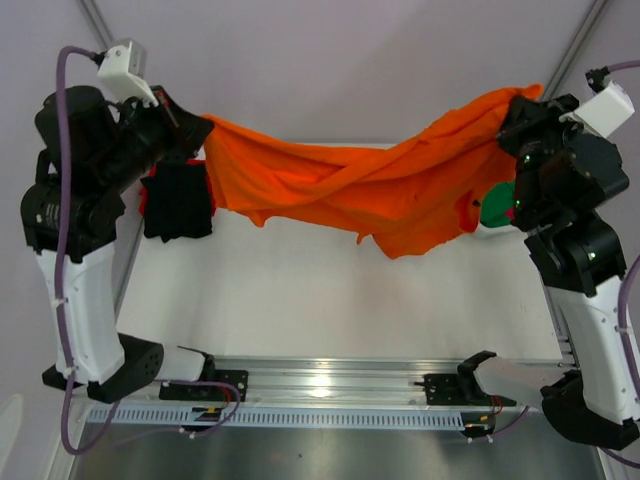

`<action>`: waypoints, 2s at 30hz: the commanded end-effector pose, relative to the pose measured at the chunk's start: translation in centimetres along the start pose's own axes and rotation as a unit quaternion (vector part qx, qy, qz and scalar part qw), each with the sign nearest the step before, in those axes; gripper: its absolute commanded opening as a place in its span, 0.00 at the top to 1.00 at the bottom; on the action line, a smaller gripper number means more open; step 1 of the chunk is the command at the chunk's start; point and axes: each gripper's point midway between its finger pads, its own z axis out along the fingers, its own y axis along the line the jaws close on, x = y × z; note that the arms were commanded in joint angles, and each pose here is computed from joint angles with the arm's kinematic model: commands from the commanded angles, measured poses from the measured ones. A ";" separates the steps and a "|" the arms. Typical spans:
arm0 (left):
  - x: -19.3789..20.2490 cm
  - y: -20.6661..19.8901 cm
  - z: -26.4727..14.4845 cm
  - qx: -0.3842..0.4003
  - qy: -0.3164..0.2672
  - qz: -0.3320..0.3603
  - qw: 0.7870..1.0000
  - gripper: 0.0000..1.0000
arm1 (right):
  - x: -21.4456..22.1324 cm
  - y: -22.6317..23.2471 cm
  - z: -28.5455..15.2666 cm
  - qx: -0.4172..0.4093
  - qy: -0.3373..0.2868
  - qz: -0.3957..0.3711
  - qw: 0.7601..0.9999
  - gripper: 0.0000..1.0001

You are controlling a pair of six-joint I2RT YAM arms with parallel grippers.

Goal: Fold and stack the t-shirts
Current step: Flatten out the tshirt

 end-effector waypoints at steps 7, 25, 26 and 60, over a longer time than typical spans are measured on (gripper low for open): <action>-0.1 0.2 -2.4 -0.012 -0.021 -0.006 1.000 0.99 | 2.6 -0.3 -3.0 0.025 0.069 0.028 0.997 0.94; 24.5 13.5 21.2 -0.132 0.322 -0.048 0.936 0.99 | 27.4 -6.8 5.8 0.101 0.200 -0.132 0.966 0.96; 25.4 14.0 21.9 -0.134 0.330 -0.050 0.933 0.99 | 28.4 -7.0 5.8 0.101 0.208 -0.135 0.964 0.95; 22.1 5.5 13.9 -0.041 0.293 -0.081 0.952 0.01 | 43.5 -8.5 -14.3 -0.003 0.515 -0.138 0.846 0.50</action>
